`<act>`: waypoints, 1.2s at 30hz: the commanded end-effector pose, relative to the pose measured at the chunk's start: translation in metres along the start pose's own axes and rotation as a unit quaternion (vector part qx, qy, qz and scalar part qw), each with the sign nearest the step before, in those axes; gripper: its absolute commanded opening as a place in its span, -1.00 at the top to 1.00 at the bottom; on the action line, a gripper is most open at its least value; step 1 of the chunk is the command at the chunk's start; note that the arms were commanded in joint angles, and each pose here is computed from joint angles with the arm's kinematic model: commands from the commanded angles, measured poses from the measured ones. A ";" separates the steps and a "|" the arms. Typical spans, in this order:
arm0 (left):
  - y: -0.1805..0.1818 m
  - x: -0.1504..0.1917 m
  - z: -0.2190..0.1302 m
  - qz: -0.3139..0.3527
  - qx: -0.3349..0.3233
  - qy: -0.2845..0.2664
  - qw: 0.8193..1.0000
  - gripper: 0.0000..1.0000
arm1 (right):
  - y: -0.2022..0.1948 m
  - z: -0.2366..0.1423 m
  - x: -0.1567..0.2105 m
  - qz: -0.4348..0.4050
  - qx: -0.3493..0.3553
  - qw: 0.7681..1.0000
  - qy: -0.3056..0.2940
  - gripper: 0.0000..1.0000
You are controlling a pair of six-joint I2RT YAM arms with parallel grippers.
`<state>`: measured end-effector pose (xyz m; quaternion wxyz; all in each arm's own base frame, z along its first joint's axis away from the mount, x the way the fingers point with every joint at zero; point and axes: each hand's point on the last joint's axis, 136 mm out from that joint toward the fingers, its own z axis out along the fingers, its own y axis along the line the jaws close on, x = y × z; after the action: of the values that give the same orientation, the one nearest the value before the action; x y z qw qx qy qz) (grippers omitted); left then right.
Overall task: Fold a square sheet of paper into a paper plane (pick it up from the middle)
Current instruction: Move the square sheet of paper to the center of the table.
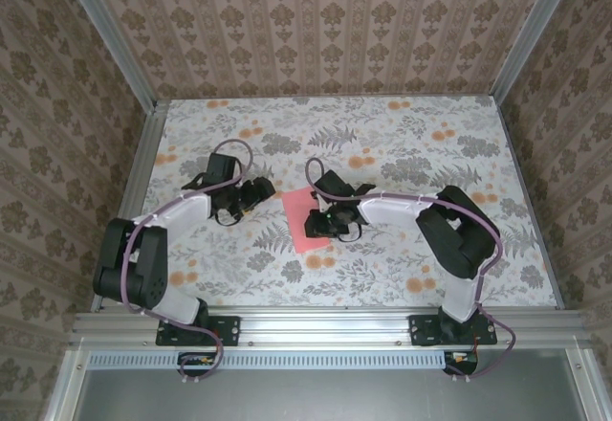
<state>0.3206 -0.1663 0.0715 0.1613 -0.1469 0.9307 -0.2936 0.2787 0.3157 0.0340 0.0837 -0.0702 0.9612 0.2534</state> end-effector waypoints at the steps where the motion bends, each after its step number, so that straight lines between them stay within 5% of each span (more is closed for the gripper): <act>1: 0.013 0.017 -0.006 -0.011 -0.013 0.015 1.000 -0.64 | 0.002 -0.026 -0.019 -0.025 0.039 0.998 -0.035 0.30; 12: 0.005 0.045 -0.005 -0.009 -0.009 0.045 0.999 -0.69 | 0.012 0.006 -0.079 -0.090 0.095 0.990 -0.044 0.20; 20: 0.003 0.053 -0.004 -0.017 -0.001 0.055 0.998 -0.73 | -0.017 0.027 -0.097 -0.053 0.140 0.988 -0.030 0.16; 29: -0.015 0.065 0.009 0.003 0.022 0.087 0.996 -0.77 | -0.066 0.014 -0.087 -0.017 0.184 0.982 -0.023 0.16; 36: -0.029 0.076 0.018 0.015 0.037 0.109 0.993 -0.76 | -0.038 -0.015 -0.102 -0.030 0.135 0.988 -0.063 0.15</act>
<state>0.2596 -0.2112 0.0467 0.0661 -0.1058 0.9405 -0.3161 0.3853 0.2890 0.0244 0.1427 -0.0684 0.9804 0.1176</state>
